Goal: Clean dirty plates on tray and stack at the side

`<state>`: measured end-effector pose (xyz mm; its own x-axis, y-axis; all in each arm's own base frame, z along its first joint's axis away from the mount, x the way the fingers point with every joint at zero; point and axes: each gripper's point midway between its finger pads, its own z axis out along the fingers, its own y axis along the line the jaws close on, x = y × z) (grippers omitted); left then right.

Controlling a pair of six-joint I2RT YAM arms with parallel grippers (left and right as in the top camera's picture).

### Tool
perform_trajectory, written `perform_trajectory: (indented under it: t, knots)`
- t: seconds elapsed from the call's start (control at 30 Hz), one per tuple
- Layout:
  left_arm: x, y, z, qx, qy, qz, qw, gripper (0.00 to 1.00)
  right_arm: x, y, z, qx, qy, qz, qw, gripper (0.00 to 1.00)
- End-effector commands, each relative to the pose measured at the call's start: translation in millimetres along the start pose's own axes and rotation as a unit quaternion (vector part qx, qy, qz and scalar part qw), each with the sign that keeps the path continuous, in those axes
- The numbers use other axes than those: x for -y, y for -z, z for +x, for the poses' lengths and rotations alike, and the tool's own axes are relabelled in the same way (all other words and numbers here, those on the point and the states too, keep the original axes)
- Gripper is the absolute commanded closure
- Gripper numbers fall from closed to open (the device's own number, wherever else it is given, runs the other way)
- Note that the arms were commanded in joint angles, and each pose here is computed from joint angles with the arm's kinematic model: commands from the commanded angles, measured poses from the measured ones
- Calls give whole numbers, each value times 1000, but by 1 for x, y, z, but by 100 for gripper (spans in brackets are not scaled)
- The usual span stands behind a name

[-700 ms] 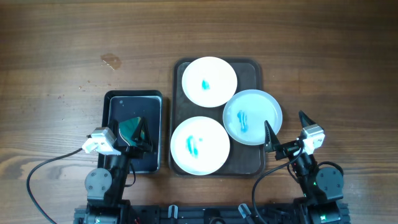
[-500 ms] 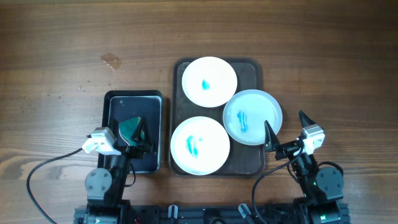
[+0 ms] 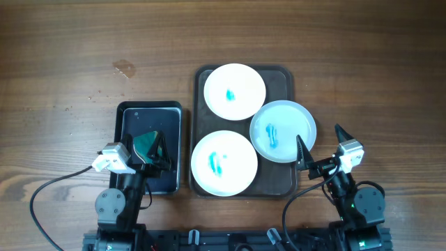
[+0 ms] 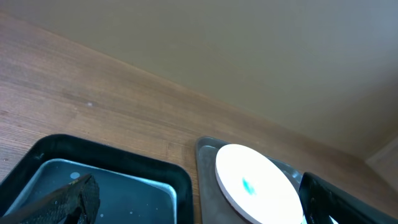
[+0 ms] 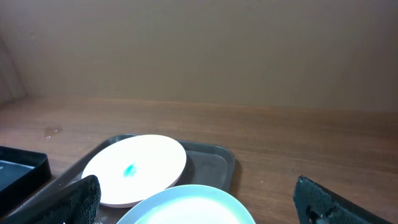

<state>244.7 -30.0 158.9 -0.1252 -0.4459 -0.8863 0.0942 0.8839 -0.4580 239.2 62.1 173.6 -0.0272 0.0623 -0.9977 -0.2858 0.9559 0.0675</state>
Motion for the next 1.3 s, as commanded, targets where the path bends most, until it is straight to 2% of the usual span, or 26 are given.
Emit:
perform_trajectory:
  t: [0.0,0.47,0.57,0.7,0.8,0.87,0.97,1.07,1.13,1.27]
  knots:
    - [-2,0,1,0,-1,-5,1000,0,1,0,-2,7,-6,3,1000,0]
    - [-1,0,0,1,-1,-4,1000,0,0,0,-3,7,-7,1,1000,0]
    - [4,0,1,-3,1,12,1000,0,0,0,-4,10,-35,1,999,0]
    - [27,3,-19,26,20,64,997,0,-22,4,-27,39,-40,-60,997,0]
    - [42,12,-52,57,17,72,996,0,-32,15,-65,63,-28,-81,994,0]
    - [48,14,-64,44,18,66,997,0,-34,23,-92,67,-2,-80,995,0]
    - [60,16,-81,-31,25,34,999,0,-38,29,-127,24,22,-75,997,0]
    - [67,15,-96,-112,34,-11,993,0,-40,23,-140,-68,6,-76,995,0]
    - [71,14,-103,-187,43,-52,980,0,-46,16,-141,-170,-19,-93,981,0]
    - [70,9,-104,-279,53,-106,953,0,-50,-4,-138,-285,-48,-102,952,0]
